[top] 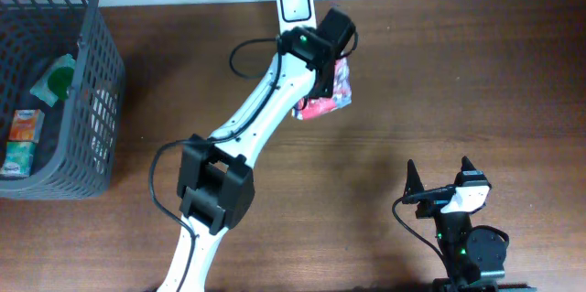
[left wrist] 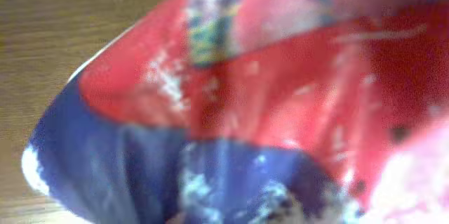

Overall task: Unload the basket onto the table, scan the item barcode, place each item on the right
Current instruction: 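Carry the red-purple pack to the scanner and set it down, then reach the left gripper into the basket and grasp the white tube, then carry the white tube to the scanner and place it right of the pack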

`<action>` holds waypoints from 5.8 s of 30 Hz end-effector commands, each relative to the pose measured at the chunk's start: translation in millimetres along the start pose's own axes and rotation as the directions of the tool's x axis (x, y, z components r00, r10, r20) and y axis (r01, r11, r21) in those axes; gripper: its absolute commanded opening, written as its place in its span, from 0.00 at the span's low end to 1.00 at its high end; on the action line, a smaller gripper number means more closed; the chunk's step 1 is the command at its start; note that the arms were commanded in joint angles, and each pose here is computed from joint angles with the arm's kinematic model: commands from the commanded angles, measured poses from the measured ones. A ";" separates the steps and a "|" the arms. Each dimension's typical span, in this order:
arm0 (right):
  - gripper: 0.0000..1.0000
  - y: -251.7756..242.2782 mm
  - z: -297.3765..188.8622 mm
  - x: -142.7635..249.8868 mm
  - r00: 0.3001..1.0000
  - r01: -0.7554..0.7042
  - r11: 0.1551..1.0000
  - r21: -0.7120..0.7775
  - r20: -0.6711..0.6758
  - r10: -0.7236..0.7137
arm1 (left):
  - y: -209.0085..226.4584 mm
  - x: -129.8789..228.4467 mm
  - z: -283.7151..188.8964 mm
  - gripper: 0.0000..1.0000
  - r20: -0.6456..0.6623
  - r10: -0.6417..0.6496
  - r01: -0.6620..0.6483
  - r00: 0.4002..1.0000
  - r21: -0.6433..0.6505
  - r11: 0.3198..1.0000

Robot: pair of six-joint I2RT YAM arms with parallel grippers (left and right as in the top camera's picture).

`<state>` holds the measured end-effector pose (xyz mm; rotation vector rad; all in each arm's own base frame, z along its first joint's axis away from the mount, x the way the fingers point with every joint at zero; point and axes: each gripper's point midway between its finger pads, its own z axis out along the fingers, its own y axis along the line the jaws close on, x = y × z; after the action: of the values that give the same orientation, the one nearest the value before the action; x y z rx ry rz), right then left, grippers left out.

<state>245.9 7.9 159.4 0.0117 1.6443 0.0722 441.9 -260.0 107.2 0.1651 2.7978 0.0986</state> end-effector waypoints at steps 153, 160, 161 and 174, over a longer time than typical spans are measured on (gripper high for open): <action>0.98 0.4 0.3 3.1 1.000 -0.008 1.000 -0.001 -0.003 0.008 | -3.2 -32.6 -170.0 0.00 0.111 -0.126 0.082 0.986 0.334 0.939; 0.99 0.4 0.3 3.1 1.000 -0.008 1.000 -0.001 -0.003 0.008 | -58.2 -2.1 -112.8 0.00 0.017 0.006 -0.010 1.000 0.262 0.965; 0.99 0.4 0.3 3.0 1.000 -0.008 1.000 -0.001 -0.003 0.008 | -56.6 -2.4 -109.7 0.00 0.022 0.003 -0.008 1.000 0.239 0.971; 0.99 0.4 0.3 3.1 1.000 -0.008 1.000 -0.001 -0.003 0.008 | -65.5 33.0 -30.9 0.00 -0.125 -0.001 0.007 0.992 0.046 0.999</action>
<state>245.9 7.9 159.4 0.0120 1.6443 0.0725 393.6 -322.7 139.6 0.1824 2.9064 -0.0218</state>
